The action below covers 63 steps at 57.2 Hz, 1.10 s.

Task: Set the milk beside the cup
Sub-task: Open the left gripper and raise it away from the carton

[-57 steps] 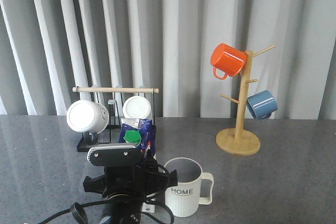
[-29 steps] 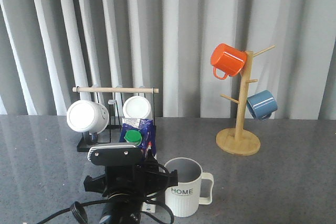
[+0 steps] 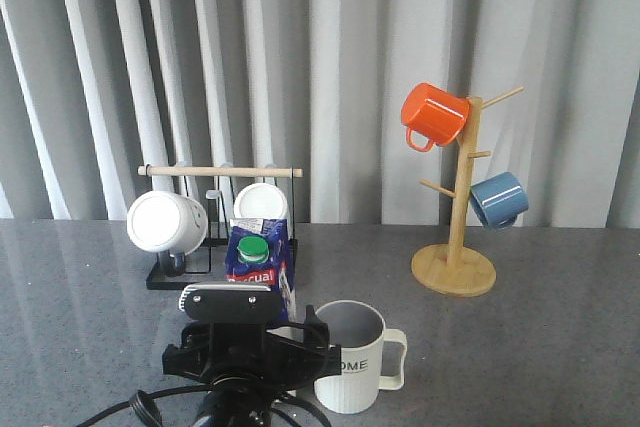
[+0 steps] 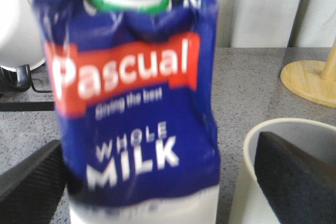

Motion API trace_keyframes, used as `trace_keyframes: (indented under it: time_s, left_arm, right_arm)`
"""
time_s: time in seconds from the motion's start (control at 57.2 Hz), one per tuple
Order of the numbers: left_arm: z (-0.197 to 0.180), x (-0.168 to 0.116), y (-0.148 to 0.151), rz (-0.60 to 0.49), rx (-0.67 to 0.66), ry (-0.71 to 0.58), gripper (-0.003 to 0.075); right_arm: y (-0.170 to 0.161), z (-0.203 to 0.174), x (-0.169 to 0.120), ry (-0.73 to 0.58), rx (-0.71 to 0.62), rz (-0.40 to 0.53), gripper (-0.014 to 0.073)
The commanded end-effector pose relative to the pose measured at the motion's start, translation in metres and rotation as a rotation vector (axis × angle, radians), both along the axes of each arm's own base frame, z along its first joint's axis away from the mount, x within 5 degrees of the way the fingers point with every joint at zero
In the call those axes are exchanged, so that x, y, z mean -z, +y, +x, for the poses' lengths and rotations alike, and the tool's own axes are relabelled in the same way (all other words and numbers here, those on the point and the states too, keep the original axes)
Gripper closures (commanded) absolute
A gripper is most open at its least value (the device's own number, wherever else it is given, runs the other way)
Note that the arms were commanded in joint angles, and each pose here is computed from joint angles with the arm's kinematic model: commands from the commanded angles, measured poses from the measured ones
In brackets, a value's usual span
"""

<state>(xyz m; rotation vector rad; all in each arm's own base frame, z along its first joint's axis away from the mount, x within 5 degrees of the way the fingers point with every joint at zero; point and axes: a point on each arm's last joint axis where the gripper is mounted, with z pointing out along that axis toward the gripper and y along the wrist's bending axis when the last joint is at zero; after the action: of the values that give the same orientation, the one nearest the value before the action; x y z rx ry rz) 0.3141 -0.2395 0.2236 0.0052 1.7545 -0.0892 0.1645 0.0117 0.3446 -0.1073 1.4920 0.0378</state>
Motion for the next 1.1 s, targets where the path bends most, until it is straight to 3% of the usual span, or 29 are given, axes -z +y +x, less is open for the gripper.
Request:
trace_keyframes:
  time_s: [0.0, 0.332, 0.437, 0.524, 0.612, 0.664, 0.681, 0.996, 1.083]
  left_arm:
    - [-0.007, -0.048, 0.005, -0.044, -0.006, -0.136, -0.0002]
    - [-0.034, -0.122, 0.031, -0.114, -0.004, -0.282, 0.0010]
    - [-0.050, -0.154, 0.044, -0.160, 0.032, -0.350, 0.0053]
    - [-0.064, -0.179, 0.054, -0.173, 0.074, -0.425, 0.0198]
    - [-0.080, -0.202, 0.067, -0.212, 0.108, -0.472, 0.0489]
    - [-0.090, -0.213, 0.074, -0.239, 0.139, -0.481, 0.0711]
    - [-0.092, -0.215, 0.076, -0.242, 0.147, -0.484, 0.0731]
    - [-0.123, -0.249, 0.108, -0.346, 0.142, -0.574, 0.0728]
    - [-0.128, -0.252, 0.111, -0.461, 0.172, -0.565, 0.0728]
  right_arm:
    - [0.000, -0.002, -0.015, -0.097, -0.012, 0.002, 0.0604]
    - [0.000, -0.002, -0.015, -0.097, -0.012, 0.002, 0.0604]
    - [0.000, -0.002, -0.015, -0.097, -0.012, 0.002, 0.0604]
    - [0.000, -0.002, -0.015, -0.097, -0.012, 0.002, 0.0604]
    - [0.000, -0.002, -0.015, -0.097, -0.012, 0.002, 0.0604]
    - [0.000, -0.002, -0.015, -0.097, -0.012, 0.002, 0.0604]
    - [0.000, -0.002, -0.015, -0.097, -0.012, 0.002, 0.0604]
    - [0.000, -0.002, -0.015, -0.097, -0.012, 0.002, 0.0604]
    - [0.000, -0.002, -0.015, -0.097, -0.012, 0.002, 0.0604]
